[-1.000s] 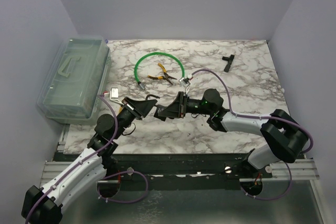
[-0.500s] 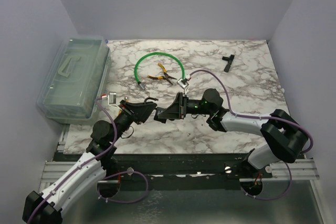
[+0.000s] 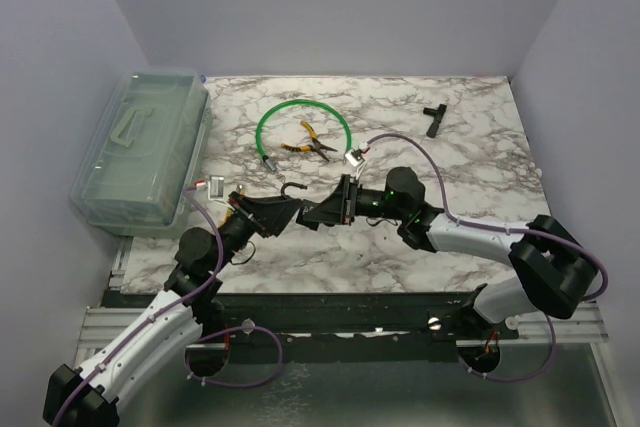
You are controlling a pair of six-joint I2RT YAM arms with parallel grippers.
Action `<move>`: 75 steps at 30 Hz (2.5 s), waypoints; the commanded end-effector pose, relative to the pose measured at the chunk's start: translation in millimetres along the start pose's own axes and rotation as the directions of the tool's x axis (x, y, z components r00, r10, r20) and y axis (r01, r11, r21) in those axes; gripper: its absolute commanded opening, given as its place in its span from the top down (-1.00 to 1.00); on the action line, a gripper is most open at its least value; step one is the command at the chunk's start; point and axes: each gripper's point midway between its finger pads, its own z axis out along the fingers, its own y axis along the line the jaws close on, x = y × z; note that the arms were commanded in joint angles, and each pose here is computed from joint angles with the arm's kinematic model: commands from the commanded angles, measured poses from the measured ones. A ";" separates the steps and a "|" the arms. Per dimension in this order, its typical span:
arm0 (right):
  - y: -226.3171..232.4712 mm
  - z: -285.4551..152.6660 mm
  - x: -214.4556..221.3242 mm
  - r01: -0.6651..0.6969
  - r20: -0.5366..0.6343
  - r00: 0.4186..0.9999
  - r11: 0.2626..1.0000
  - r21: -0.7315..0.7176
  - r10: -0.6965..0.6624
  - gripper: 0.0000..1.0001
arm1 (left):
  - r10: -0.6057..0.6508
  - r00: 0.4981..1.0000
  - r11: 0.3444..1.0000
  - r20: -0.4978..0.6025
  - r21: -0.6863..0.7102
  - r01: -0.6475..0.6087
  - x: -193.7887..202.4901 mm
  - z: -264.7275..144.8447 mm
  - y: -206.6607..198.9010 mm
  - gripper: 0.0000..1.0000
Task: Unlock with the key
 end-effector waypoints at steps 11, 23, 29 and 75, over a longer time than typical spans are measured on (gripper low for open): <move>-66.6 -62.9 -78.6 0.005 0.287 0.949 0.922 0.388 -0.127 0.99 | 0.048 0.995 0.956 0.091 -0.291 -0.020 -31.8 -31.5 26.4 -0.82; -152.2 -129.5 -108.8 -0.155 0.377 0.922 0.815 0.559 -0.084 0.99 | 0.224 0.964 0.801 -0.146 -0.536 -0.267 -60.9 -40.2 24.1 -0.97; -183.7 -143.9 -124.4 -0.199 0.396 0.916 0.786 0.585 -0.063 0.99 | 0.246 0.908 0.680 -0.338 -0.608 -0.410 -61.4 -38.6 38.7 -0.98; -287.6 -219.3 -140.5 -0.504 0.501 0.854 0.459 0.731 0.140 -0.99 | 0.300 0.894 0.640 -0.332 -0.625 -0.447 -65.4 -46.2 51.1 -0.98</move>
